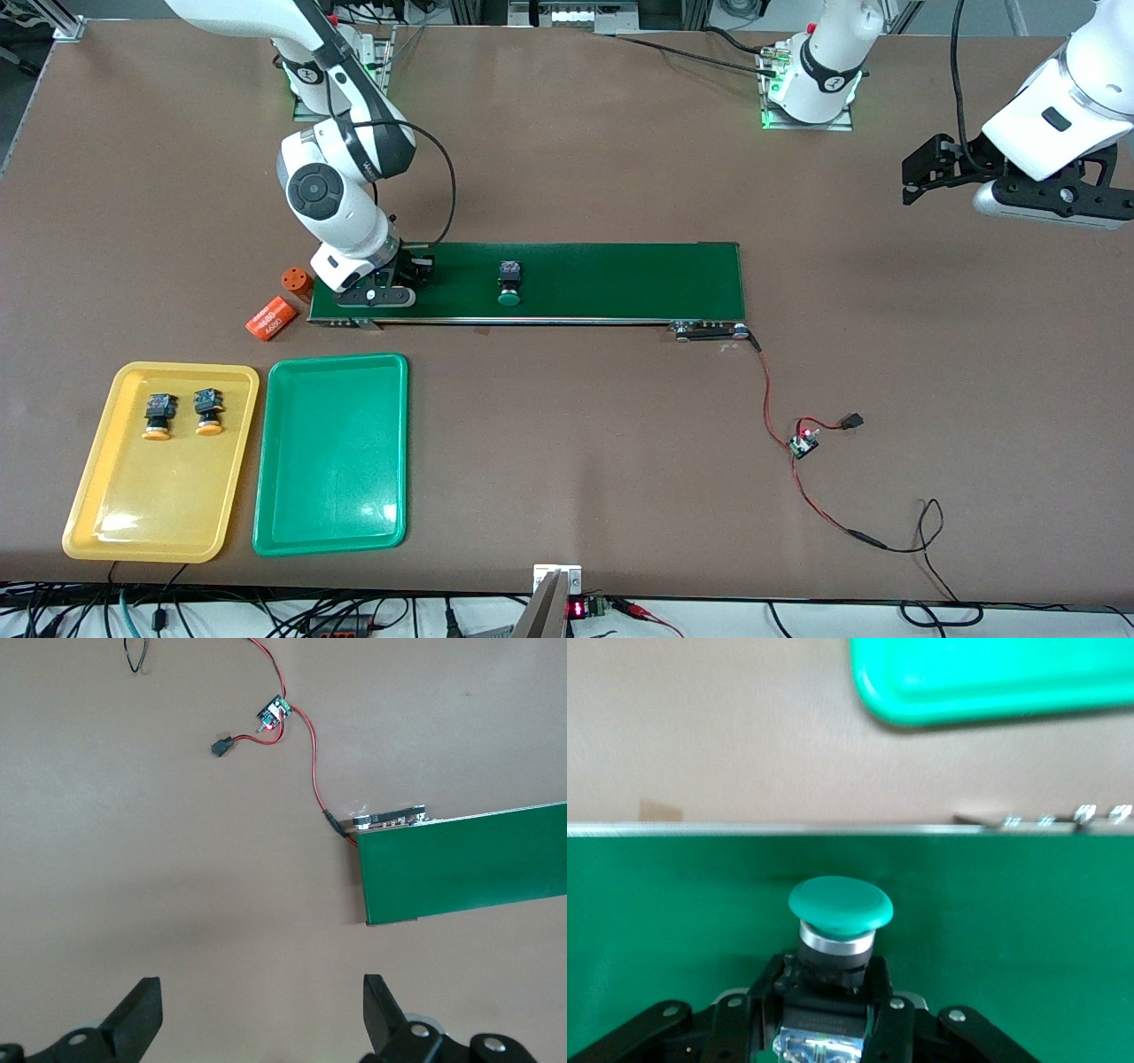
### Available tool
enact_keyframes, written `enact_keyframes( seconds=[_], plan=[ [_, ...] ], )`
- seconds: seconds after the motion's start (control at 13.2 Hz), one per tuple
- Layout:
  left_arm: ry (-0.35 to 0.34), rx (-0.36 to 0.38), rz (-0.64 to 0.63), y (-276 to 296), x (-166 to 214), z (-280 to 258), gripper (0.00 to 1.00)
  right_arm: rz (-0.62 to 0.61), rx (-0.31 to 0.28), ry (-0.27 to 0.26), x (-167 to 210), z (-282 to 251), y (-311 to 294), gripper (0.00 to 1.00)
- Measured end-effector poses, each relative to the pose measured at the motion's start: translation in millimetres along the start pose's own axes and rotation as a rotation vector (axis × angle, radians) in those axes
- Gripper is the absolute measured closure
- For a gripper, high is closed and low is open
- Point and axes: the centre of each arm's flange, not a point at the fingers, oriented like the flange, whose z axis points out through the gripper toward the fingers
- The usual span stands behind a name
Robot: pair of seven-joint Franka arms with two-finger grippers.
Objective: Sort buttons by color to trays
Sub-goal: 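Carry the green button into the green tray and open the right gripper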
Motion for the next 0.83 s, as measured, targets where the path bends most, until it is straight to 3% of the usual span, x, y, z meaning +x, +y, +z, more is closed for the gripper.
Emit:
enact_keyframes(
  seconds=[0.38,0.6,0.83],
  plan=[
    [0.0,0.0,0.0,0,0,0,0.0,-0.066,0.032,0.137,91,-83,44,0.58],
    [0.0,0.0,0.0,0,0,0,0.0,-0.105,0.029,0.155,139,-69,114,0.58],
    [0.0,0.0,0.0,0,0,0,0.0,-0.115,0.02,0.181,169,-29,147,0.58]
  ],
)
